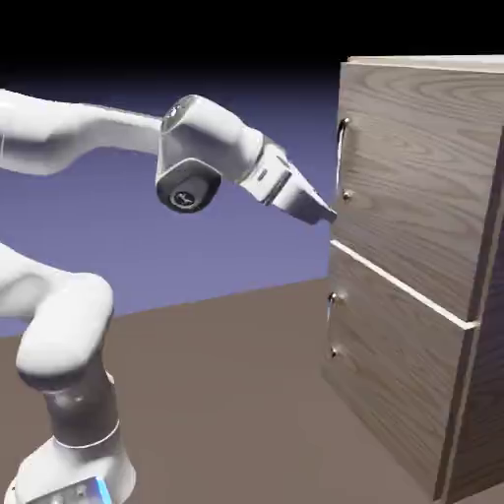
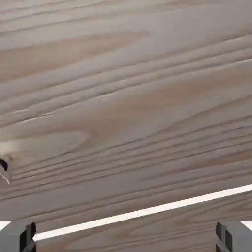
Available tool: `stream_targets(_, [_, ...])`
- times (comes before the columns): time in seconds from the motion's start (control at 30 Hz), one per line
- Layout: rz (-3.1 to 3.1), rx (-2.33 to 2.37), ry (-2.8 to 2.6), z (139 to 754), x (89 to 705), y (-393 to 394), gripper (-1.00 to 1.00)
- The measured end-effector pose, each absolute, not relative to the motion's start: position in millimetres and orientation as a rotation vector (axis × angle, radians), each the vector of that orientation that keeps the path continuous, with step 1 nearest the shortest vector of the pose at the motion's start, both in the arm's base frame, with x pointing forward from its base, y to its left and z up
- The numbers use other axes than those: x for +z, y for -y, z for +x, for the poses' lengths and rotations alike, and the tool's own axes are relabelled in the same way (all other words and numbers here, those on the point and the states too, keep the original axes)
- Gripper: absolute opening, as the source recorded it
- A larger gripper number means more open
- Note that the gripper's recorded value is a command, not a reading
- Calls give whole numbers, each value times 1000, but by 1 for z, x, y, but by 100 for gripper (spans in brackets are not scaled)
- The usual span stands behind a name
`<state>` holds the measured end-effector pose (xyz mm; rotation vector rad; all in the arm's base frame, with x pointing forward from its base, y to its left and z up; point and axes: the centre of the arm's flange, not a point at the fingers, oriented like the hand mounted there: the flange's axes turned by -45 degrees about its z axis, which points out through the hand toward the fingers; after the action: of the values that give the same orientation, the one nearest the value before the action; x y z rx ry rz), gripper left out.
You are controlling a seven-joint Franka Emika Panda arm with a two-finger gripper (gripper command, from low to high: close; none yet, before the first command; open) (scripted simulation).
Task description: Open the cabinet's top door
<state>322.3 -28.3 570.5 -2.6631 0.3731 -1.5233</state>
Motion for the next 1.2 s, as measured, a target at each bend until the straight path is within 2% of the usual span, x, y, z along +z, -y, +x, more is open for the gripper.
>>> stream_targets(0.6, [-2388, -1887, -378, 292, 600, -26, 0])
stream_targets(1.2, [-2246, -2246, -57, 360, 542, -62, 0])
